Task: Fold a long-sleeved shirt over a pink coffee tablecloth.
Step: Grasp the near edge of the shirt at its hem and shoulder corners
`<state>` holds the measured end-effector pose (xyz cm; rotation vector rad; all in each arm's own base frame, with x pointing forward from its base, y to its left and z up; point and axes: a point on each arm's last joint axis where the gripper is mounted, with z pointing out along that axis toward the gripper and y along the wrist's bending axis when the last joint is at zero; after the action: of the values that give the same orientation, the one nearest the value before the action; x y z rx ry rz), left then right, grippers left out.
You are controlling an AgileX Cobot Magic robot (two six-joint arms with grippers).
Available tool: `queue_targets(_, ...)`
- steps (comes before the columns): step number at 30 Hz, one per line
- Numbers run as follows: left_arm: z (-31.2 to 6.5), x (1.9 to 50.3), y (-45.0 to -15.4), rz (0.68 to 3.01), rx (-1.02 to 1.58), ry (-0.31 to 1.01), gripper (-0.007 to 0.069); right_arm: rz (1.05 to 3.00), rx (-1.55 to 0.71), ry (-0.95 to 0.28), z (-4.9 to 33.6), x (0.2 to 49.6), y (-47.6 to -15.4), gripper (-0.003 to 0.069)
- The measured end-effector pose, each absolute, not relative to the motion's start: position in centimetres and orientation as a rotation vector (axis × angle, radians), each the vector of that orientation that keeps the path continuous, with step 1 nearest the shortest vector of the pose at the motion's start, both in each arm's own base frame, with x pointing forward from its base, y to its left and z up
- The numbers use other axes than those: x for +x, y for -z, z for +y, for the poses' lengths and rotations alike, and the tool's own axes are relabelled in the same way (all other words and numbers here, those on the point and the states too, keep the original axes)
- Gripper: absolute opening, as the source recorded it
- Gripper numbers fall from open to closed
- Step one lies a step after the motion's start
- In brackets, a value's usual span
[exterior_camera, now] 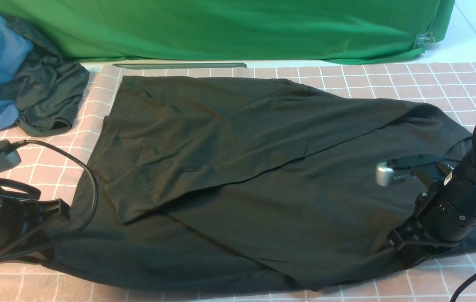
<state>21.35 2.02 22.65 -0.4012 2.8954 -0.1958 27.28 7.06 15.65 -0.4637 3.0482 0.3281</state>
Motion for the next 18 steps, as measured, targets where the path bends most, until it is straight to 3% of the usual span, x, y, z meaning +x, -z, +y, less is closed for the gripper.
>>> queue_targets(18,2.0,21.2,-25.3,2.801,-0.443,0.203,0.0046,2.927,-0.560,-0.266,6.3,24.8,-22.3,0.0039)
